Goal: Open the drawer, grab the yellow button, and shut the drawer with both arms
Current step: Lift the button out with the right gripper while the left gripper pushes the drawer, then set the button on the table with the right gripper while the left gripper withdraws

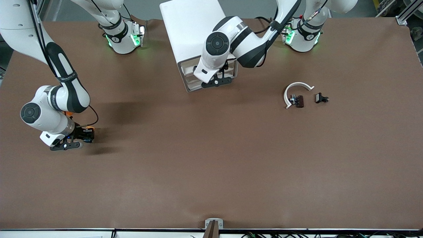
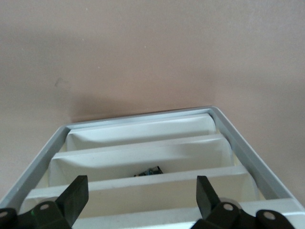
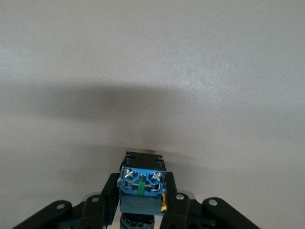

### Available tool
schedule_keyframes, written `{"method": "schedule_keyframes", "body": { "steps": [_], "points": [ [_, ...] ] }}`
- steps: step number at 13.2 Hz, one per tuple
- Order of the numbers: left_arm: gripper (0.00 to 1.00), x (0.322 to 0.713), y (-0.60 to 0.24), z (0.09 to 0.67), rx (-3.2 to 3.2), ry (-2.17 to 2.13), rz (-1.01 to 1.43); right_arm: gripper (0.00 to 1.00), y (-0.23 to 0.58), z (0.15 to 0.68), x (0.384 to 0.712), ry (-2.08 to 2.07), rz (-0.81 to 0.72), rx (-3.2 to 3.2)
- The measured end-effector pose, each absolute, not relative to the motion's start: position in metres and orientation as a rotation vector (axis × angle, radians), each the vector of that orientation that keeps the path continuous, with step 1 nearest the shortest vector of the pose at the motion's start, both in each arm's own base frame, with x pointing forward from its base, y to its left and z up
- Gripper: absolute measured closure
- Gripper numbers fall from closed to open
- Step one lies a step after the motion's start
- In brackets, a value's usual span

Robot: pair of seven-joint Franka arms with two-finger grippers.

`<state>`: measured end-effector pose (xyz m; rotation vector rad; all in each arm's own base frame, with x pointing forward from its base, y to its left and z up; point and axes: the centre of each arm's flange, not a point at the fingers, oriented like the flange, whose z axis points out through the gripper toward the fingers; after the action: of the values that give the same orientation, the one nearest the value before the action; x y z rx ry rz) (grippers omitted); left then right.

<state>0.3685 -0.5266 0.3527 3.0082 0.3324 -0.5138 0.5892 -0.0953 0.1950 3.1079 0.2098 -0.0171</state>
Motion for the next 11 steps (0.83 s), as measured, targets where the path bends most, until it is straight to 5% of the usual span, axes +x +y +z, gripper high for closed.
{"method": "schedule_keyframes", "body": {
  "steps": [6, 11],
  "points": [
    [0.0, 0.35, -0.537, 0.353, 3.009, 0.469, -0.545, 0.55, -0.095, 0.185, 0.588, 0.213, -0.013, 3.11],
    [0.0, 0.35, -0.537, 0.36, 3.013, 0.513, -0.566, 0.05, -0.095, 0.205, 0.591, 0.215, -0.058, 3.108]
  ]
}}
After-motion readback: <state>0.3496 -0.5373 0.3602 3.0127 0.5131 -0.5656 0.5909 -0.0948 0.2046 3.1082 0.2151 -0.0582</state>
